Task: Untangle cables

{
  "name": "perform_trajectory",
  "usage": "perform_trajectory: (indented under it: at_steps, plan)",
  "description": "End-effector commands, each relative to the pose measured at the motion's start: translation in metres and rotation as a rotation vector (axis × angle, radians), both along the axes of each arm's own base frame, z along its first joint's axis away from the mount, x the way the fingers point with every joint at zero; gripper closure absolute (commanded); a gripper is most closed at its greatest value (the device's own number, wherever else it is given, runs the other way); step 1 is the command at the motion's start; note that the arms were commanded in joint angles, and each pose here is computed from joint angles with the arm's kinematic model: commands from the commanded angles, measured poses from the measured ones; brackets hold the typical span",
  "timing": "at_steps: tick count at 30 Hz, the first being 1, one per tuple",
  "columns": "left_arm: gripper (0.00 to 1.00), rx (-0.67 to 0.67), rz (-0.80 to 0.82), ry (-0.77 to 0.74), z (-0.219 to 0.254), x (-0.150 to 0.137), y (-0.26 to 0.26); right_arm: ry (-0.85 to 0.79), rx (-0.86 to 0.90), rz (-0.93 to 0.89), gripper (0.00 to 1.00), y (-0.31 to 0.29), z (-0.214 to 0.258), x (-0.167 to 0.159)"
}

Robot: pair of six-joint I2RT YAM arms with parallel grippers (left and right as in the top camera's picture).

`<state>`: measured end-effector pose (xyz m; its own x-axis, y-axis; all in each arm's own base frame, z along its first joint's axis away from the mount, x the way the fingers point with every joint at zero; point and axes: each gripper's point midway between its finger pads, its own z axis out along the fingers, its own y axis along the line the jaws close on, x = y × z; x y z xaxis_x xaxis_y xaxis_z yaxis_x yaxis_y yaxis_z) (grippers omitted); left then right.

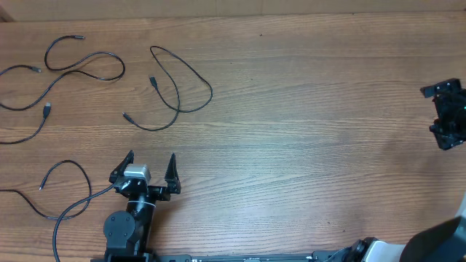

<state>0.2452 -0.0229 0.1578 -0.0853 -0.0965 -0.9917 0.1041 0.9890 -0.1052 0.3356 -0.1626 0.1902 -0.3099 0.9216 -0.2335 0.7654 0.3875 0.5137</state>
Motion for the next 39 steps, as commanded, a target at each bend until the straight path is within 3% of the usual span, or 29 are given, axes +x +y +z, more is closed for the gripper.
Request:
perform_trajectory:
  at_steps: [1,12,21,27,33,39]
  plan:
    - [0.01,0.018,-0.012,-0.003,-0.001,0.0,-0.002,-0.079,-0.054,0.017,0.0,0.007,0.032,0.0]
    - [0.0,0.018,-0.012,-0.004,-0.001,0.0,-0.002,-0.197,-0.117,0.124,0.0,0.063,0.069,-0.022]
    - [0.0,0.018,-0.012,-0.004,-0.001,0.0,-0.002,-0.327,-0.153,0.308,0.0,0.144,0.064,-0.084]
    - [0.01,0.018,-0.012,-0.004,-0.001,0.0,-0.002,-0.504,-0.207,0.392,0.0,0.174,0.084,-0.122]
    - [0.01,0.018,-0.012,-0.004,-0.001,0.0,-0.002,-0.732,-0.294,0.393,0.0,0.179,0.133,-0.135]
    - [0.0,0.018,-0.012,-0.003,-0.001,0.0,-0.002,-0.84,-0.337,0.386,0.0,0.182,0.154,-0.151]
